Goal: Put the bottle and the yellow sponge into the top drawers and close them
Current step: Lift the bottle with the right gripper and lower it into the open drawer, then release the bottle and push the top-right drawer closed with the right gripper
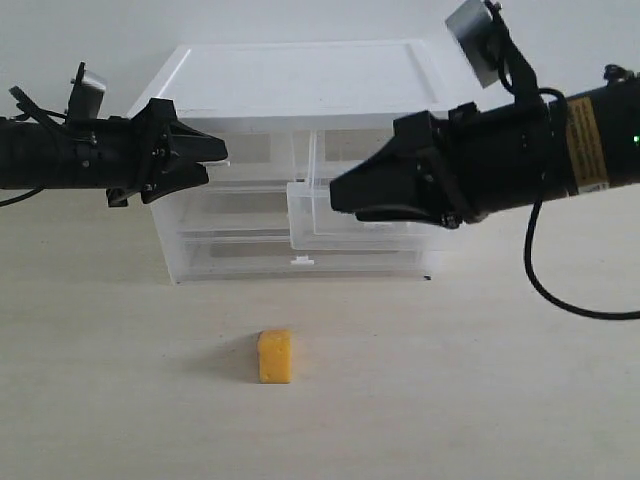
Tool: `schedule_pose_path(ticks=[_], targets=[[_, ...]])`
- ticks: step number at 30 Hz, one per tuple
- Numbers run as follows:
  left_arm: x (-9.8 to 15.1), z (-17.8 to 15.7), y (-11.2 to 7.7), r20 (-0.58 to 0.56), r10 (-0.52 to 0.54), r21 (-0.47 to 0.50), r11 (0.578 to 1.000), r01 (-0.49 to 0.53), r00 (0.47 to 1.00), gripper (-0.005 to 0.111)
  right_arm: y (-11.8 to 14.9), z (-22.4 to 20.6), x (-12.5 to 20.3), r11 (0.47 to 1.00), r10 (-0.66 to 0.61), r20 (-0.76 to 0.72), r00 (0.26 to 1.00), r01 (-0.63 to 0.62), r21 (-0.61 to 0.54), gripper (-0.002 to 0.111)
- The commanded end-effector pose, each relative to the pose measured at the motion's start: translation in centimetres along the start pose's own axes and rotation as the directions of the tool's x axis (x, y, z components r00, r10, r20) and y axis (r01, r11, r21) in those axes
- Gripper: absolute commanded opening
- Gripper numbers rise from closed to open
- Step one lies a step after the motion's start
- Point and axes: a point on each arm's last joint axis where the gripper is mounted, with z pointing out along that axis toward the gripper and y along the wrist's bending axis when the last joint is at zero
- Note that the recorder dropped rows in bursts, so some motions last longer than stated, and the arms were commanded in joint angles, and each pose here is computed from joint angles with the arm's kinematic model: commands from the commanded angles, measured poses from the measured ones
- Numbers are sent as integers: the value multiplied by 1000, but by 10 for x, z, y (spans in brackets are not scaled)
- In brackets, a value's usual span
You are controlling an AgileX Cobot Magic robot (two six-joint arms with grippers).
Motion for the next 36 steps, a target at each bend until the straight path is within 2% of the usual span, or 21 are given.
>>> schedule_pose_path(ticks=[1,4,16,20,30,36], targets=[[-12,0,2,79,-7,-32,999,10,997,51,-23,1,16,985,-8,21,1000,4,170,0],[-12,0,2,81,-9,-32,999,11,997,51,-35,-1,17,959,-21,58,998,4,284,0],[-12,-1,1,85,-13,-30,999,15,996,51,-48,-7,4,898,-71,133,989,5,441,0],[-12,-1,1,85,-13,-30,999,15,996,51,-50,-5,-4,896,-82,141,987,11,445,0],[-12,0,0,79,-13,-14,1000,14,997,51,-75,14,-27,876,-106,138,985,26,482,0],[-12,0,0,79,-13,-15,1000,14,997,51,-79,18,-48,875,-127,200,971,14,484,0]])
